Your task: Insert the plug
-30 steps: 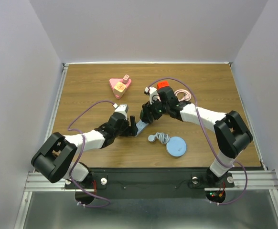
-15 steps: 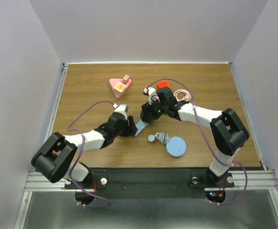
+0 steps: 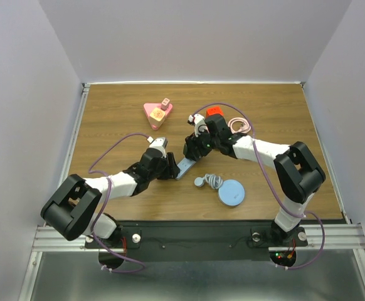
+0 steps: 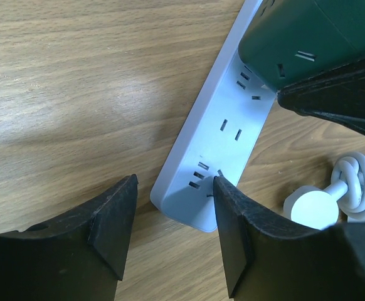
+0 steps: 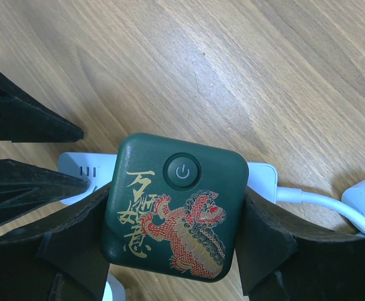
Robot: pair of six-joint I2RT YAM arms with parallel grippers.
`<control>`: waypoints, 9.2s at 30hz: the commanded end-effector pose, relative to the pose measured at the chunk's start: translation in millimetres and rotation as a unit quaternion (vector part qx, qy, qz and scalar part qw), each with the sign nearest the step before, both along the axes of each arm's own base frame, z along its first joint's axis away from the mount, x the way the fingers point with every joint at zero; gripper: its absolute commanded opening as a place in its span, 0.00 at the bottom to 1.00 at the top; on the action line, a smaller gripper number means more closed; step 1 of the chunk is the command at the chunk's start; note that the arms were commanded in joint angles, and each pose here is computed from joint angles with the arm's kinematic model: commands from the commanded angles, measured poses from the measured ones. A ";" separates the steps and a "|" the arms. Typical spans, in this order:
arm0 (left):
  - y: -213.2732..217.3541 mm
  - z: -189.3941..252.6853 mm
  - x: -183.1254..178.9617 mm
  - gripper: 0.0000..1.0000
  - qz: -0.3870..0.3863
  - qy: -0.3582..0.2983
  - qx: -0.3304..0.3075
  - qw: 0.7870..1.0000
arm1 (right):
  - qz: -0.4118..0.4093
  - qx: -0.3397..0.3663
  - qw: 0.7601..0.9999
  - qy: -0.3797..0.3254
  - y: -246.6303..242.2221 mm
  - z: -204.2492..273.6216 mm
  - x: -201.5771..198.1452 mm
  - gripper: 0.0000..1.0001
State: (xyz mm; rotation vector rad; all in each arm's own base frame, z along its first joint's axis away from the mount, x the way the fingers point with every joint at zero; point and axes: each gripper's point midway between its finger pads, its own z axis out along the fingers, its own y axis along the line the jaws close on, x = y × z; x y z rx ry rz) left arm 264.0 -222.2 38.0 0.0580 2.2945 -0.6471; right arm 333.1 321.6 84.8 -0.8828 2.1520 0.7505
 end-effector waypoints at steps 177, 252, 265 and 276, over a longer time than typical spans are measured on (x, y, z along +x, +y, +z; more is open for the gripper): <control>9.8 -15.0 -11.4 0.55 -0.012 0.029 0.014 0.999 | -0.072 -0.002 0.997 -0.032 8.8 7.3 1.7 0.00; 5.3 -16.5 -10.3 0.54 -0.024 0.031 0.015 0.999 | -0.053 0.006 0.997 -0.058 -19.0 -29.4 -44.2 0.00; 1.4 -20.6 -11.4 0.43 -0.035 0.040 0.014 0.999 | -0.146 -0.010 0.989 -0.028 -36.6 -39.1 -35.1 0.00; 0.0 -21.0 -11.3 0.41 -0.039 0.041 0.015 0.998 | -0.094 -0.020 0.995 -0.003 -32.8 -53.2 -55.0 0.00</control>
